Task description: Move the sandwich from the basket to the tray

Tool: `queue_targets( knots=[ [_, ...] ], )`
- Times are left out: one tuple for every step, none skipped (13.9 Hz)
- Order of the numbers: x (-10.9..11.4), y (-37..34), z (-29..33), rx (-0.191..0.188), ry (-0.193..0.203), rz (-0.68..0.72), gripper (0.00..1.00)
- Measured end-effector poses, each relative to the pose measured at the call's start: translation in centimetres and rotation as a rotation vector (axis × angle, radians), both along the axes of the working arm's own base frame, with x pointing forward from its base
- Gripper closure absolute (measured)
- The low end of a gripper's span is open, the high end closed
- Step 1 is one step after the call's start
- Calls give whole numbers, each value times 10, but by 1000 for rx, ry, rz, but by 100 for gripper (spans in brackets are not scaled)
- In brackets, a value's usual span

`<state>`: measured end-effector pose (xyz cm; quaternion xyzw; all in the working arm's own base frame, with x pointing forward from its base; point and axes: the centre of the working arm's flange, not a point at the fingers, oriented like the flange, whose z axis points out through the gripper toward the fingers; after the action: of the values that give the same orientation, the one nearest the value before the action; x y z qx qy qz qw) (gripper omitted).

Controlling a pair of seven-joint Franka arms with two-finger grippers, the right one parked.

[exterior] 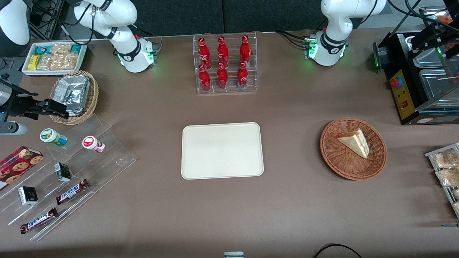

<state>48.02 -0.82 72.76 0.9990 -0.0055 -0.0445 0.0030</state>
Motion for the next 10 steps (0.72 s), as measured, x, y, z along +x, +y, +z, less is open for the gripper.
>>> queue_targets(
  knots=[
    [1, 0, -1, 0, 2, 0, 0],
    [1, 0, -1, 0, 2, -1, 0],
    [1, 0, -1, 0, 2, -1, 0],
    [1, 0, -1, 0, 2, 0, 0],
    [1, 1, -1, 0, 3, 1, 0],
    [1, 2, -2, 1, 5, 4, 0],
    [2, 5, -4, 3, 9, 10, 0],
    [3, 11, -8, 5, 18, 21, 0],
    [6, 18, -14, 6, 32, 35, 0],
    [10, 25, -23, 6, 48, 52, 0]
  ],
)
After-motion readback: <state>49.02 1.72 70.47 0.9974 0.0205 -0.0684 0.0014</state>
